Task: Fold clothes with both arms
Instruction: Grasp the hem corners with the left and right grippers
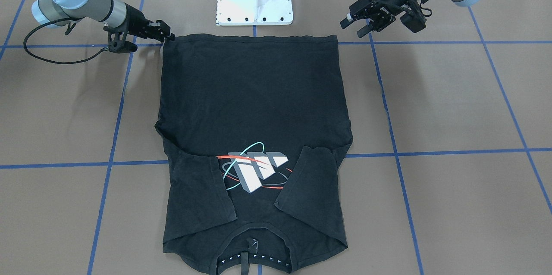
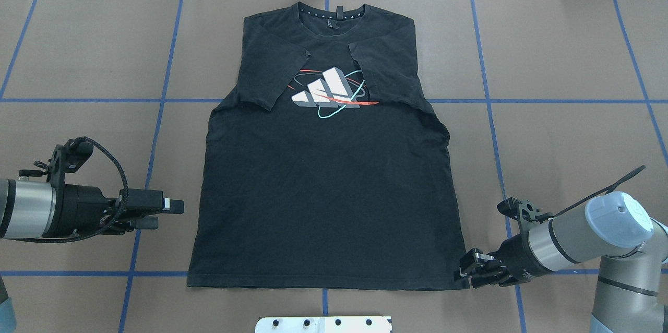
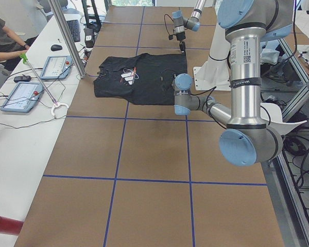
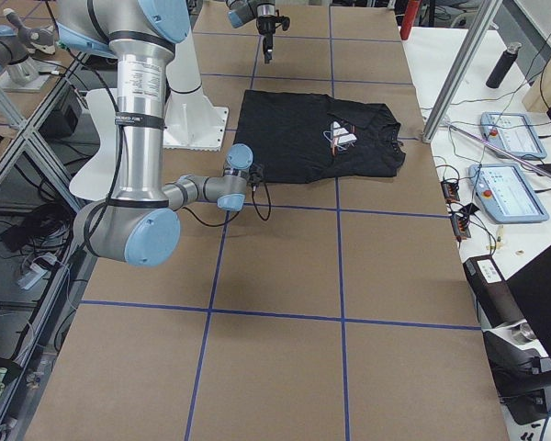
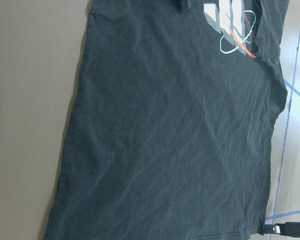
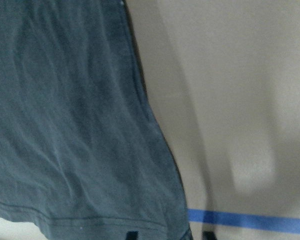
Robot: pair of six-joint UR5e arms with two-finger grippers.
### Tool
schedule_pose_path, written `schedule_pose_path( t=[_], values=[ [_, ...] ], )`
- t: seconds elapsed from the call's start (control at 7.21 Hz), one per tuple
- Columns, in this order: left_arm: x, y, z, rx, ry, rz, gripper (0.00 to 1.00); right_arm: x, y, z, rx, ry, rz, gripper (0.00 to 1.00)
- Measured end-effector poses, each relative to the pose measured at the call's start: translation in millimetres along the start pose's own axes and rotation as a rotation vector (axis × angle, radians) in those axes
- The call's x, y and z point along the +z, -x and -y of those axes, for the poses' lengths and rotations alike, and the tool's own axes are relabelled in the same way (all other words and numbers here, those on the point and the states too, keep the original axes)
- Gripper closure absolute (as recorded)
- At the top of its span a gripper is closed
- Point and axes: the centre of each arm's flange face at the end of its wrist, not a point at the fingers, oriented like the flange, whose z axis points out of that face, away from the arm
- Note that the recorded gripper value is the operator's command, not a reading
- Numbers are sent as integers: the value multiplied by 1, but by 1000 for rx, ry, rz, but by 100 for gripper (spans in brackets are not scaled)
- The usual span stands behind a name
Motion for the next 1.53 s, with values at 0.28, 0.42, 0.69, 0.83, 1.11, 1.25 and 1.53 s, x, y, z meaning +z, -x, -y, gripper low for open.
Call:
schedule_pose_path(
  t=[0.28,0.42,0.69,0.83,1.11,1.25,1.53],
  values=[
    [0,0,0,0,-3,0,5,0,1,0,29,-2,1,100],
    [0,0,0,0,-5,0,5,-1,0,1,40,-1,0,100],
    [0,0,1,0,-8,0,2,-5,1,1,44,0,7,100],
    [1,1,1,-3,-8,1,2,-13,6,1,38,-1,25,100],
    [11,5,-6,-10,12,14,2,-31,21,1,21,-8,66,100],
    [22,14,-13,-17,28,32,2,-37,27,1,9,-12,89,100],
    [56,31,-33,-40,41,67,2,-45,32,4,-5,-22,116,100]
  ],
)
